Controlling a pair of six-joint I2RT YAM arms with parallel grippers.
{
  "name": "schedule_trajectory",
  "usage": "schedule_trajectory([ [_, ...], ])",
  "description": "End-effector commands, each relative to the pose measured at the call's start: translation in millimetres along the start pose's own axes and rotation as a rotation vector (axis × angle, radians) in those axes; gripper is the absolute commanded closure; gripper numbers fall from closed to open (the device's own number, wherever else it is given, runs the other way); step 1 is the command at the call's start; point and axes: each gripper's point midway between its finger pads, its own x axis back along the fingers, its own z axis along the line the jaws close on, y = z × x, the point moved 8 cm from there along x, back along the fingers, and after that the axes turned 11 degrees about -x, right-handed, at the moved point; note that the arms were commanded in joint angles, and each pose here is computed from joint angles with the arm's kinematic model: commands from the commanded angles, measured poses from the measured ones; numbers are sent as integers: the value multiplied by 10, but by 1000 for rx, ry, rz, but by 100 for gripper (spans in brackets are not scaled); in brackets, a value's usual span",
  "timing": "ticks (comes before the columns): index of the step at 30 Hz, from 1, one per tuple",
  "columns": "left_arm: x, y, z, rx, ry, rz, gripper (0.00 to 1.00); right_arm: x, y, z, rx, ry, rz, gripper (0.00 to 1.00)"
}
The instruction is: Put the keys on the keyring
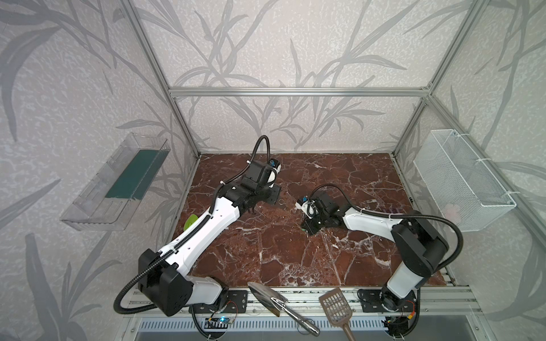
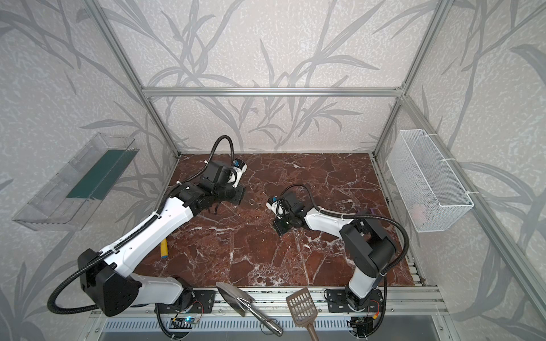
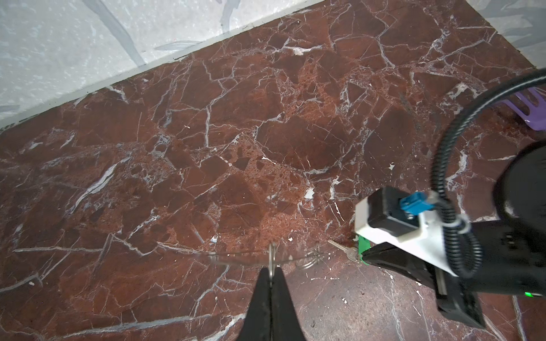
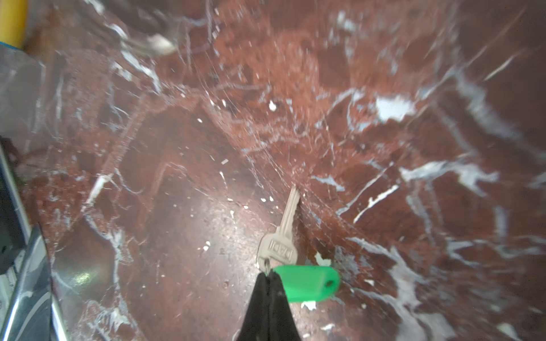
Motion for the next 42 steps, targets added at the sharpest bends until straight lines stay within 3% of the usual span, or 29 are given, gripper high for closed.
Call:
schedule_trajectory([
  [1,138,107,-28,2,-24,-106,100,519,386,284,108,34,-170,100],
  [7,188,143,-56,-5,-50,-141,100,976,609,487,192,42,-324,100],
  [15,258,154,-144,-56,-115,-215,100,1256,807,633,253,55,-456,100],
  [30,293,227,-244,-80,-160,-242,100,1431,1004,761,315,82,-545,100],
  [42,315,269,-356,-120,-153,-250,100,1441,1084,807,335,99,-544,100],
])
